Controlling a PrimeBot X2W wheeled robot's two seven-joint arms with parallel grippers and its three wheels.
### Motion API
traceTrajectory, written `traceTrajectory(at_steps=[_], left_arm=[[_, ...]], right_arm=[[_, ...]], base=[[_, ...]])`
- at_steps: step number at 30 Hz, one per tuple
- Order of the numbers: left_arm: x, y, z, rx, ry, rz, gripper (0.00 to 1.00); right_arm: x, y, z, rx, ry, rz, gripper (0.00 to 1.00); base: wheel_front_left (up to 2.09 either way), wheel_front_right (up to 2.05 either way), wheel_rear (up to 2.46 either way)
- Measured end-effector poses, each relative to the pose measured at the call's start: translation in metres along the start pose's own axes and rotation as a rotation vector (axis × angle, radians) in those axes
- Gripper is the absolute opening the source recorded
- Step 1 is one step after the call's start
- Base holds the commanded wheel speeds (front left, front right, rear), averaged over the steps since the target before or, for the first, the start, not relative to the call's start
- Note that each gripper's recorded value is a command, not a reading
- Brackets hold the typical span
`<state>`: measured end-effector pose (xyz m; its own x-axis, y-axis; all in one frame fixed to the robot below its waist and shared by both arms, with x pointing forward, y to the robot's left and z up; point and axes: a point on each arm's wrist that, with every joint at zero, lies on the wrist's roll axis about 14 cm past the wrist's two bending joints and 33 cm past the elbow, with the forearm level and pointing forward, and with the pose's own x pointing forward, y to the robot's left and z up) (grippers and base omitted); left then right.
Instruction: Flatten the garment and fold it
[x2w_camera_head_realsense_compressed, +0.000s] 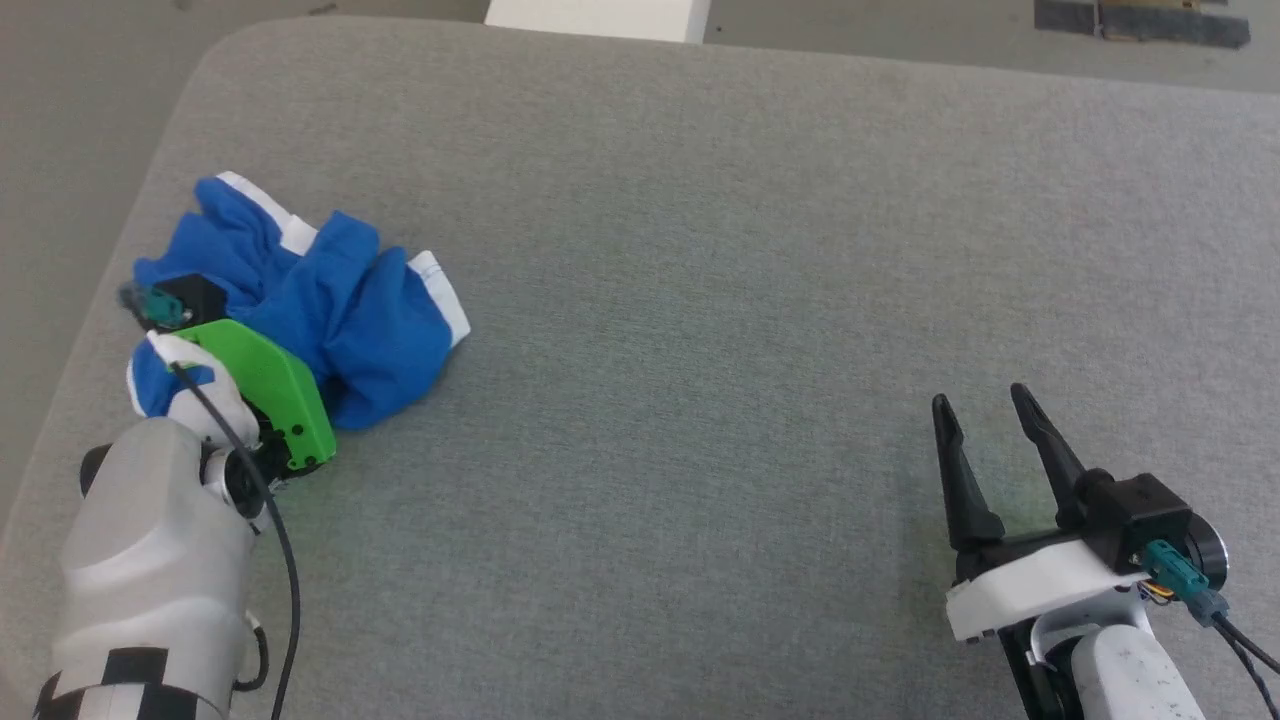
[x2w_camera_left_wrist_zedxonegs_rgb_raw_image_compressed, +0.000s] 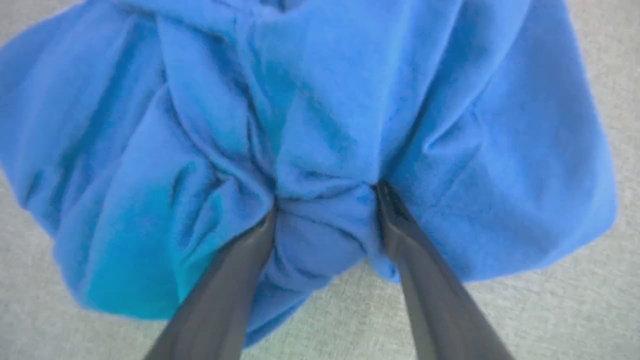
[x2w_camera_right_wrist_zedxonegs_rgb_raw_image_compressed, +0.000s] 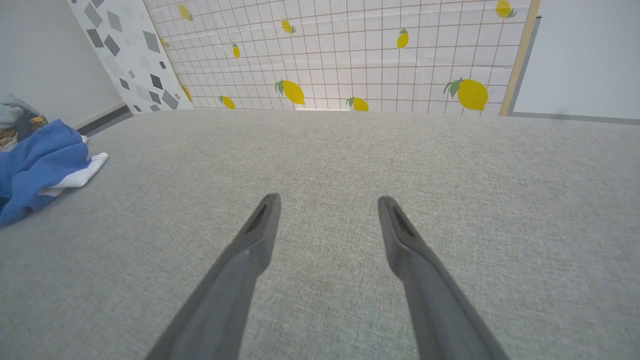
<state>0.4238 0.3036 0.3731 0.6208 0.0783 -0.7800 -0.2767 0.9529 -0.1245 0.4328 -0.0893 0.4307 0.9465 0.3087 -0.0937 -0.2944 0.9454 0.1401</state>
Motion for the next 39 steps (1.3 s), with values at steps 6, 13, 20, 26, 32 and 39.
traceTrajectory(at_steps=[6, 13, 20, 26, 32, 39], left_arm=[[-0.001, -0.003, 0.031, 0.052, -0.205, 0.011, 0.00], [-0.060, -0.076, 0.147, 0.105, -0.614, -0.172, 0.00], [-0.105, -0.210, 0.136, 0.328, -0.605, -0.495, 0.00], [-0.084, -0.266, -0.026, 0.483, -0.136, -0.712, 0.00], [-0.074, -0.253, -0.120, 0.514, 0.183, -0.724, 0.00], [-0.093, -0.271, -0.086, 0.290, 0.070, -0.821, 1.00]], right_arm=[[0.000, 0.002, 0.000, 0.012, 0.000, 0.003, 1.00], [-0.004, 0.015, 0.014, 0.037, -0.032, 0.032, 1.00], [-0.018, 0.009, 0.035, 0.057, -0.083, 0.002, 1.00], [-0.052, -0.028, 0.038, 0.066, -0.097, -0.126, 1.00], [-0.078, -0.052, 0.038, 0.077, -0.105, -0.220, 1.00], [-0.092, -0.058, 0.039, 0.089, -0.114, -0.250, 1.00]], base=[[0.00, 0.00, 0.00], [0.00, 0.00, 0.00], [0.00, 0.00, 0.00], [0.00, 0.00, 0.00], [0.00, 0.00, 0.00], [0.00, 0.00, 0.00]])
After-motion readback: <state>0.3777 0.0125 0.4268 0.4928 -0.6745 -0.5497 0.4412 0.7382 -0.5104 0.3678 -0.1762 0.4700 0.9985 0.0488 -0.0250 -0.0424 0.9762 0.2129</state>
